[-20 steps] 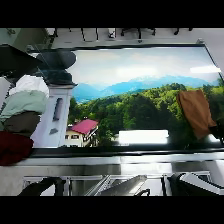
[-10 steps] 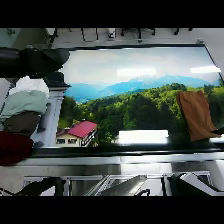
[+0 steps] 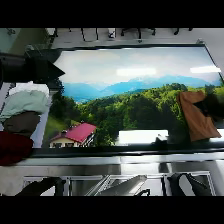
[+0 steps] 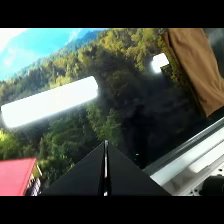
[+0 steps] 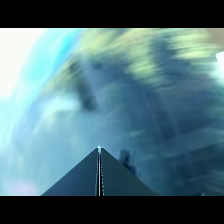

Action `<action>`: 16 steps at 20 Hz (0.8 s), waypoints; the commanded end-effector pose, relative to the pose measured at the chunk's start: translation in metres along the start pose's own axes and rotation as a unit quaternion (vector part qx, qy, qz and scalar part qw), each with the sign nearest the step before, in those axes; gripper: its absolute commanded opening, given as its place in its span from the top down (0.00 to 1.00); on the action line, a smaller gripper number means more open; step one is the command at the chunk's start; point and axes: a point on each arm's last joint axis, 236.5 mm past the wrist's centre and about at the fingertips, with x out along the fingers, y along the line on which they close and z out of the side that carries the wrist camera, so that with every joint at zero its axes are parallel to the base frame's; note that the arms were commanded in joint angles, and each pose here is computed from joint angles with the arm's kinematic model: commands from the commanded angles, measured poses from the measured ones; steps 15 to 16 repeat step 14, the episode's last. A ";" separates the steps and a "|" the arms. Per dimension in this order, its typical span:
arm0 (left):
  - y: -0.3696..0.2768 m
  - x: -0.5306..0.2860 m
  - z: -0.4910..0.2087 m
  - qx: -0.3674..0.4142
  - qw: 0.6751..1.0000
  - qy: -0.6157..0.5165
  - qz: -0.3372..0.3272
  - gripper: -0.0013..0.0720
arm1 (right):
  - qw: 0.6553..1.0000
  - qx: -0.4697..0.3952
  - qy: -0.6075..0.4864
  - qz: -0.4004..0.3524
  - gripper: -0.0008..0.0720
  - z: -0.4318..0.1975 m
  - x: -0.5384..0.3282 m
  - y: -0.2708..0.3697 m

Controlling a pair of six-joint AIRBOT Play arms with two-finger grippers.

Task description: Fold the shirts.

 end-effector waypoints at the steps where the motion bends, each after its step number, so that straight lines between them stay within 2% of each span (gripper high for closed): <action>1: 0.016 0.018 -0.054 -0.041 0.999 0.025 0.008 0.96 | 0.983 -0.162 0.052 0.060 0.96 -0.071 0.020 0.099; 6: 0.044 0.055 -0.163 -0.103 0.991 0.079 0.016 0.96 | 0.970 -0.219 0.076 0.075 0.96 -0.108 0.031 0.130; 9: 0.047 0.058 -0.182 -0.108 0.992 0.062 0.019 0.96 | 0.968 -0.207 0.114 0.089 0.96 -0.127 0.027 0.133; 16: 0.046 0.053 -0.198 -0.106 0.993 0.052 0.019 0.96 | 0.968 -0.206 0.114 0.089 0.96 -0.127 0.027 0.134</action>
